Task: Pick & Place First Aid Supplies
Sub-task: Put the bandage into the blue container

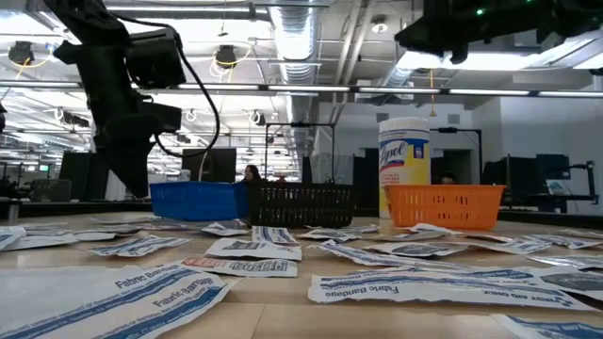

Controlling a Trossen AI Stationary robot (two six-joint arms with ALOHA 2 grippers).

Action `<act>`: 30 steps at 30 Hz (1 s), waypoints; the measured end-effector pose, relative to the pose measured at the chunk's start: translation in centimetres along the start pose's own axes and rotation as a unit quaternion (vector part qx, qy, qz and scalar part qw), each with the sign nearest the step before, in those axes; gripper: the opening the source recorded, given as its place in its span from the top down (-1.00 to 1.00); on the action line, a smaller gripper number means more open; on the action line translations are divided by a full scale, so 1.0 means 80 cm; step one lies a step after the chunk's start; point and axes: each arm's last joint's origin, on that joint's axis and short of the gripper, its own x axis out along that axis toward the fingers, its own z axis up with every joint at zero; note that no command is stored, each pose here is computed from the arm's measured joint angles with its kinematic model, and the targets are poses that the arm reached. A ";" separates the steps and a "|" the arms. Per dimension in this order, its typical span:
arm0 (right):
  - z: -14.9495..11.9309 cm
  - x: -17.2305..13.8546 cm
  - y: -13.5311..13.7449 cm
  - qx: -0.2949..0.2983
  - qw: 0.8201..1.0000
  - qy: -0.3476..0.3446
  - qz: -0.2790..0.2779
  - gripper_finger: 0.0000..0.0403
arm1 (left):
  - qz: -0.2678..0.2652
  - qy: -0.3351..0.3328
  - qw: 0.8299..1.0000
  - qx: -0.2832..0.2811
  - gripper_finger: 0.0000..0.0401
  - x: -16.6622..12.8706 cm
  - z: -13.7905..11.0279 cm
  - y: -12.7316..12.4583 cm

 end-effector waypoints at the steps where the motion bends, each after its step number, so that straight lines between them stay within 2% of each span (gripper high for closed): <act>1: -0.001 0.003 0.001 -0.006 1.000 0.017 0.001 0.49 | 0.002 0.005 1.000 0.001 0.40 0.002 0.000 0.000; 8: -0.014 0.025 0.015 -0.047 0.989 0.135 0.041 0.49 | 0.020 0.038 0.999 0.007 0.40 0.025 0.000 -0.004; 12: -0.020 0.041 0.024 -0.056 0.981 0.173 0.068 0.49 | 0.031 0.054 0.998 0.012 0.40 0.034 -0.001 -0.004; 17: -0.024 0.064 0.032 -0.065 0.976 0.197 0.068 0.49 | 0.033 0.059 0.998 0.017 0.43 0.038 0.000 -0.005; 21: -0.027 0.080 0.038 -0.071 0.973 0.208 0.069 0.49 | 0.025 0.060 0.997 0.041 0.60 0.038 0.000 -0.006; 26: -0.035 0.099 0.046 -0.077 0.968 0.226 0.070 0.49 | 0.022 0.059 0.997 0.041 0.94 0.038 0.001 -0.006; 30: -0.041 0.117 0.053 -0.081 0.965 0.239 0.075 0.49 | 0.022 0.054 0.997 0.043 0.96 0.039 0.002 -0.007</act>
